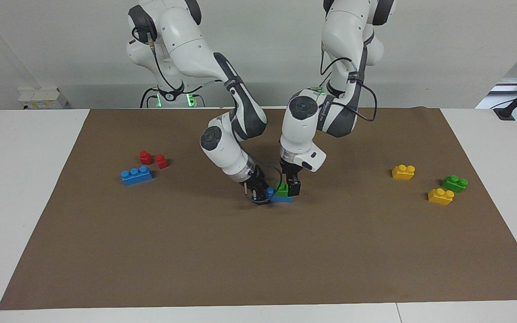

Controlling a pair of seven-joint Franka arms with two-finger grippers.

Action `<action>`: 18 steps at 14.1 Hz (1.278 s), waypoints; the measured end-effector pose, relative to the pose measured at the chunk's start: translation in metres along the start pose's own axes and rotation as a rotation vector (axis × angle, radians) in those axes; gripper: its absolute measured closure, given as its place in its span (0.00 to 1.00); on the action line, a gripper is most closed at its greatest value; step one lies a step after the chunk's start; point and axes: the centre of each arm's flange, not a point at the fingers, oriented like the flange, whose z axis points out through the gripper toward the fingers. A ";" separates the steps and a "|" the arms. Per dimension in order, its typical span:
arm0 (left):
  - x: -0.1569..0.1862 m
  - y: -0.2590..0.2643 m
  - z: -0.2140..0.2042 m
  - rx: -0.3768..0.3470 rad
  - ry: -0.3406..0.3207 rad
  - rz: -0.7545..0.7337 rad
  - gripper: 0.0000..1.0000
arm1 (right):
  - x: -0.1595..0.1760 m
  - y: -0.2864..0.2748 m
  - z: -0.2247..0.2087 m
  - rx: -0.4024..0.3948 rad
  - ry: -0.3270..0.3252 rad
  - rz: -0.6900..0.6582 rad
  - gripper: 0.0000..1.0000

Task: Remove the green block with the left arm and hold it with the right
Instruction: 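Grasp the green brick with the left gripper while the right gripper grasps blue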

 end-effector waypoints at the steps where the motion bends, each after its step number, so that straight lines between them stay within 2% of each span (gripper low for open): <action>1: 0.001 0.001 0.000 -0.005 -0.003 -0.002 0.00 | 0.000 -0.001 0.000 0.008 0.000 0.000 0.63; 2: 0.002 0.003 -0.001 -0.012 -0.006 -0.005 0.00 | -0.001 -0.001 0.000 0.015 0.000 -0.004 0.65; 9: 0.006 0.008 0.011 -0.031 0.020 0.009 0.00 | -0.007 0.003 0.003 0.032 0.001 -0.016 0.65; 10: 0.006 0.008 0.011 -0.036 0.030 0.018 0.03 | -0.007 0.003 0.003 0.032 0.001 -0.016 0.65; 12: 0.006 0.008 0.012 -0.047 0.046 0.039 0.19 | -0.007 0.003 0.003 0.032 0.001 -0.016 0.65; 13: 0.005 0.007 0.012 -0.048 0.048 0.048 0.37 | -0.007 0.003 0.003 0.032 0.001 -0.016 0.65; 15: 0.003 0.005 0.013 -0.043 0.050 0.058 0.62 | -0.005 0.001 0.002 0.046 0.002 -0.014 0.65; 16: 0.002 0.004 0.012 -0.044 0.051 0.068 0.65 | -0.005 0.000 0.002 0.047 0.003 -0.018 0.65; 18: 0.002 0.005 0.012 -0.044 0.051 0.071 0.65 | -0.005 0.000 0.002 0.047 0.003 -0.019 0.65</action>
